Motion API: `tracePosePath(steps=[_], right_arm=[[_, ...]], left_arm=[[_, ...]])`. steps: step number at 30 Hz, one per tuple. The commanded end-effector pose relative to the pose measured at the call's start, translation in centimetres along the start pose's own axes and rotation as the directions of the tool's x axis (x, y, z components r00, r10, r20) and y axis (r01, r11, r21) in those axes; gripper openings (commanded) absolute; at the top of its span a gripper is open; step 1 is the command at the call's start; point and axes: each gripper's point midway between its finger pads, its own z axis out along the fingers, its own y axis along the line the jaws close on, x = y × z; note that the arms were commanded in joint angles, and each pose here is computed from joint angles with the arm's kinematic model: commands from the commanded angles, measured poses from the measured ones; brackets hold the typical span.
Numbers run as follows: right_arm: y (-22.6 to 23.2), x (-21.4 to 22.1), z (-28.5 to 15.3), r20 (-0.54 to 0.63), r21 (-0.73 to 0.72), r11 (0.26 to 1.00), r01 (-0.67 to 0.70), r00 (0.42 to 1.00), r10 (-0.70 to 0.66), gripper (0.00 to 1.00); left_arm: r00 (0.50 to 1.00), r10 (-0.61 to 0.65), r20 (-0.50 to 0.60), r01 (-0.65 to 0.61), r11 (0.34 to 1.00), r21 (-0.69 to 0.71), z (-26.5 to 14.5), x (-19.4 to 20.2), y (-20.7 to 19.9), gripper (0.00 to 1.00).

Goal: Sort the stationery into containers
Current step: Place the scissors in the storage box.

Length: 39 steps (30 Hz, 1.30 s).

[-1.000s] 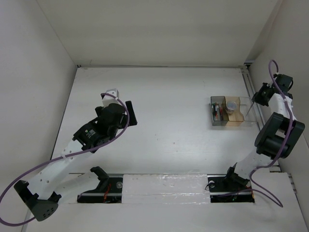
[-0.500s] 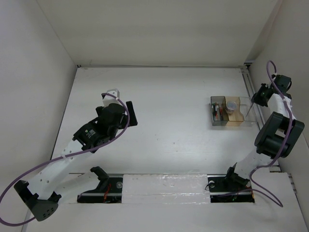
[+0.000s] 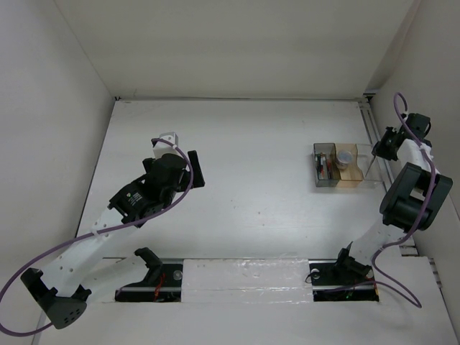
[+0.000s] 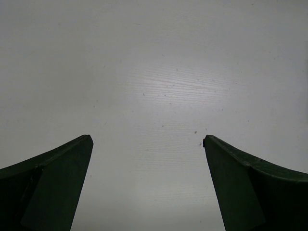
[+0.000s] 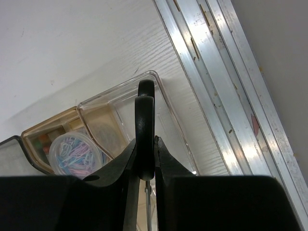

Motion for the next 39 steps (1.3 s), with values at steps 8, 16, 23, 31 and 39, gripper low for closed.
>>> tracePosePath(steps=[8,16,23,31,39], right_arm=[[-0.4,-0.1,1.1,0.003,0.009,0.999,0.032,0.999,-0.032,0.0],[-0.2,0.3,1.5,-0.007,0.013,0.999,0.037,0.999,-0.037,0.02],[0.0,1.1,2.0,-0.036,0.009,0.999,0.039,0.999,-0.038,0.11],[0.1,1.0,2.0,-0.047,0.001,0.999,0.045,0.998,-0.045,0.41],[0.9,-0.3,0.9,-0.006,-0.022,0.998,0.053,0.999,-0.054,1.0]], left_arm=[[1.0,-0.007,0.023,0.006,0.999,0.031,-0.3,-0.6,-0.4,1.0],[0.999,-0.012,0.03,0.011,0.999,0.036,-0.3,-0.7,-0.6,1.0],[0.999,-0.012,0.03,0.011,0.999,0.036,-0.3,-0.7,-0.6,1.0],[1.0,-0.007,0.023,0.006,0.999,0.031,-0.1,-0.4,-0.4,1.0],[1.0,-0.007,0.018,0.006,0.999,0.039,-0.1,-0.3,-0.6,1.0]])
